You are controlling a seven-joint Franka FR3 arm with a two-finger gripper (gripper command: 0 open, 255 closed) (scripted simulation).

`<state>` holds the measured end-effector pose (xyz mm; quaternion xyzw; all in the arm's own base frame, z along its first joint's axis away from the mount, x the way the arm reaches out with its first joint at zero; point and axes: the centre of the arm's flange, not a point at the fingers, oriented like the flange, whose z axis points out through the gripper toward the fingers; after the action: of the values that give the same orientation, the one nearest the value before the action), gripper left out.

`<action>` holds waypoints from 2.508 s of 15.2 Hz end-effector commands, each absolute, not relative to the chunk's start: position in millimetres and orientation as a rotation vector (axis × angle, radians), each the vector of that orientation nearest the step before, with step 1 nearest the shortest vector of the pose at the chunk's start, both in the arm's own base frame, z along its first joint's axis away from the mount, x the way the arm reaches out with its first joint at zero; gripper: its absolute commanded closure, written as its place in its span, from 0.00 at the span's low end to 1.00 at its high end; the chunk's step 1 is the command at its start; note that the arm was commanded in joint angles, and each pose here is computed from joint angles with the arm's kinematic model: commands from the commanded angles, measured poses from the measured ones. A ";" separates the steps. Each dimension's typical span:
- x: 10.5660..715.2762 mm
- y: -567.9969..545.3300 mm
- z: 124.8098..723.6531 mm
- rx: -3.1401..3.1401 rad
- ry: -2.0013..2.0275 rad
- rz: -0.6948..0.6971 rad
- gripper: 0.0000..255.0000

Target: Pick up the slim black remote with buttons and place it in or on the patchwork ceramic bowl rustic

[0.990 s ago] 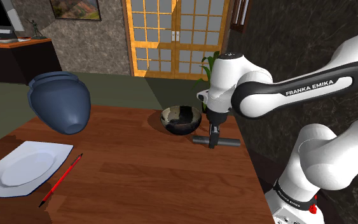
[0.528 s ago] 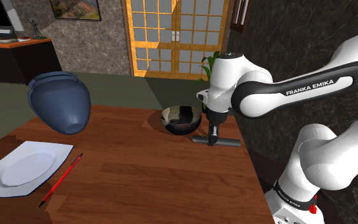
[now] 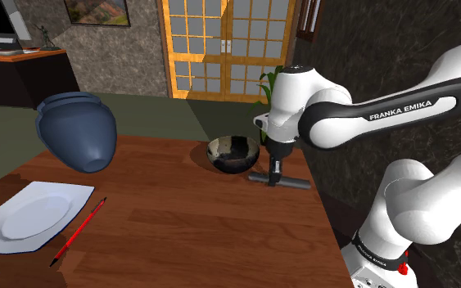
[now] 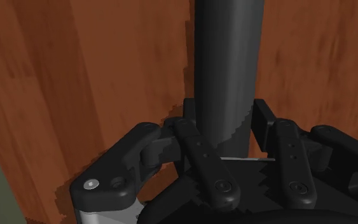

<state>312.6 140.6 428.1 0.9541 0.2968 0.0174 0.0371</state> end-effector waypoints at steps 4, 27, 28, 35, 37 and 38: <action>312.4 140.3 453.3 2.928 0.910 0.051 1.00; 312.4 140.3 574.7 2.928 0.910 0.051 1.00; 312.4 140.3 580.0 2.928 0.910 0.051 1.00; 361.6 159.2 591.5 2.928 0.910 0.051 1.00; 386.2 168.6 589.9 2.928 0.910 0.051 1.00; 398.5 173.3 589.1 2.928 0.910 0.051 1.00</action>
<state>385.7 168.9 588.6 0.9541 0.2966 0.0167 0.0379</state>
